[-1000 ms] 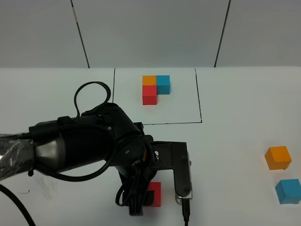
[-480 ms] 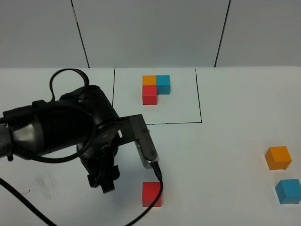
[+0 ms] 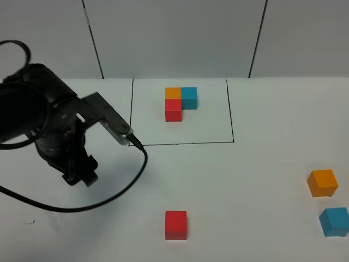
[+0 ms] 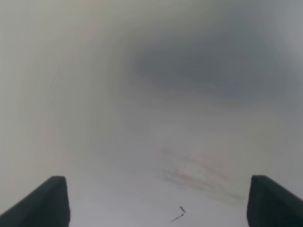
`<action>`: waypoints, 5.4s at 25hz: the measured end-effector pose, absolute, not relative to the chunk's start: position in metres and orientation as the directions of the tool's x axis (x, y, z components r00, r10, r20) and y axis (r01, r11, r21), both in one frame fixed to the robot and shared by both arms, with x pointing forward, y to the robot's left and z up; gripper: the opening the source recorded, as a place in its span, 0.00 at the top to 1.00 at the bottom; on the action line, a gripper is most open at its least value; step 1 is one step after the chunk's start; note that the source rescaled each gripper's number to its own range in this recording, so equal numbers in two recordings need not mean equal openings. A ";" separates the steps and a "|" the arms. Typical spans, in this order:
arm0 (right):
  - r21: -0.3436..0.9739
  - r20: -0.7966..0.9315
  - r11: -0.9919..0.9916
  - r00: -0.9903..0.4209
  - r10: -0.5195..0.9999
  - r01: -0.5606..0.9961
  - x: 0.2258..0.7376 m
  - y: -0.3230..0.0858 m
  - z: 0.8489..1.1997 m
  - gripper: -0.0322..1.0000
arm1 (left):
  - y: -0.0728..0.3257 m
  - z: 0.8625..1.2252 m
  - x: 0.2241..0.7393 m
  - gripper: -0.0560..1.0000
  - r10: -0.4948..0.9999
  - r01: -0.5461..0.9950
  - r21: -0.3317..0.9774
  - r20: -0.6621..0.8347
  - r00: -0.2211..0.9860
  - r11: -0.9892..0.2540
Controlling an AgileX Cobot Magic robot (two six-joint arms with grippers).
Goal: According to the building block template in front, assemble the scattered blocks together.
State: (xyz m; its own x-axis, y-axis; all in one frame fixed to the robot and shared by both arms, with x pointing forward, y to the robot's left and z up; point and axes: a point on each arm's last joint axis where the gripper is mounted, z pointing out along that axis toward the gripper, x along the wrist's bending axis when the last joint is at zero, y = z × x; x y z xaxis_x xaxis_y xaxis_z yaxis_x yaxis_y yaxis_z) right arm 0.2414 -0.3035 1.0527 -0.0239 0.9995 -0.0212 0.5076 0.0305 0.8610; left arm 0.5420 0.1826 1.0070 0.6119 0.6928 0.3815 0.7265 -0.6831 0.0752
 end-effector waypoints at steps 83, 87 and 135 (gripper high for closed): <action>0.861 -0.021 0.030 -0.024 0.999 0.508 0.241 -0.304 1.053 0.97 | 0.281 1.055 0.220 0.04 0.951 0.474 0.862 0.031 0.307 -0.181; 0.861 -0.021 0.030 -0.024 0.999 0.508 0.241 -0.304 1.053 0.97 | 0.281 1.047 0.223 0.04 0.956 0.512 0.845 -0.001 0.293 -0.156; 0.841 0.015 -0.007 -0.009 1.000 0.541 0.254 -0.302 1.060 0.97 | 0.283 1.047 0.224 0.04 0.968 0.525 0.844 -0.031 0.251 -0.109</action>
State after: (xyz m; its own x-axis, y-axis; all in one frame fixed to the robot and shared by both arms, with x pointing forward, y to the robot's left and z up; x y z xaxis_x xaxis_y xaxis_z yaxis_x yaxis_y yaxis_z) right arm 0.2535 -0.3019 1.0600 -0.0091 0.9999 0.0145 0.5405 -0.0073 0.8413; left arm 0.2239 0.2832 1.0467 0.2505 0.9676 -0.0310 0.5255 -0.1090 0.8438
